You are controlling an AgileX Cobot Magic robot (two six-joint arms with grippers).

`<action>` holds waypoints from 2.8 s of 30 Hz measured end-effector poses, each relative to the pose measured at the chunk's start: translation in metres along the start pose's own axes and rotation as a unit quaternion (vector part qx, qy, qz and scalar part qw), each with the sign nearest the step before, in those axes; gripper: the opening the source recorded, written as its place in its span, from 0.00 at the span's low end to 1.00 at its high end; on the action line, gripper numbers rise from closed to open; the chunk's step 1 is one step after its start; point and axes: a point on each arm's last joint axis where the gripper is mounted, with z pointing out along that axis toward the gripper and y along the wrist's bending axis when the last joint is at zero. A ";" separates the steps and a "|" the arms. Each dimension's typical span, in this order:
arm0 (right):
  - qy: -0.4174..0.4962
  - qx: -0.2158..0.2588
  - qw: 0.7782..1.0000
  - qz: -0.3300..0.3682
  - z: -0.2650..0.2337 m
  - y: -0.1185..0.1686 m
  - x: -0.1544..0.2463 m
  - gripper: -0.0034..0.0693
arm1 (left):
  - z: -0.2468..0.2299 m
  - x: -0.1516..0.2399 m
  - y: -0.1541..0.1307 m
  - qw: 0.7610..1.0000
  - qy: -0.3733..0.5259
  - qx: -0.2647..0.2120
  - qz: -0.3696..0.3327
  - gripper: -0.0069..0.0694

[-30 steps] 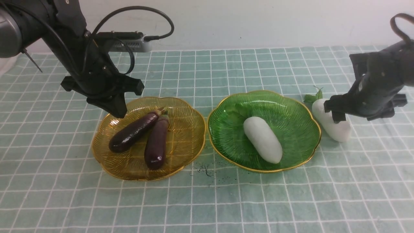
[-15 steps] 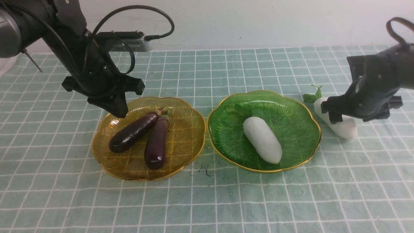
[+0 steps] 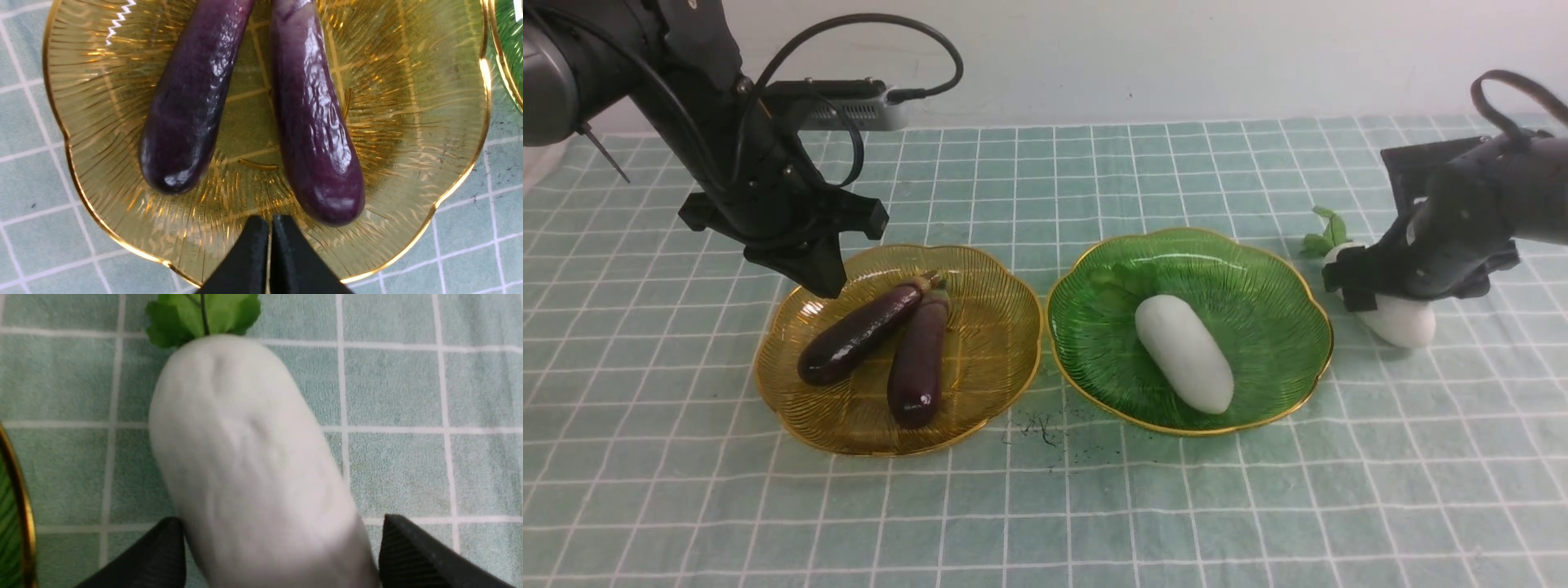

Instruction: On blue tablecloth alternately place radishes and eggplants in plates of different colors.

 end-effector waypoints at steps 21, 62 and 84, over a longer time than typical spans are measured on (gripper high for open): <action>0.007 0.037 0.999 0.020 -0.065 -0.019 -0.009 0.69 | 0.000 0.000 0.000 1.000 0.000 0.000 0.000 0.08; 0.151 -0.152 0.966 -0.144 -0.105 0.082 0.007 0.91 | 0.000 0.000 0.000 1.000 0.000 0.000 0.000 0.08; -0.022 -0.145 0.982 -0.120 -0.282 0.018 0.038 0.03 | 0.001 0.000 0.000 1.000 0.001 0.000 0.000 0.08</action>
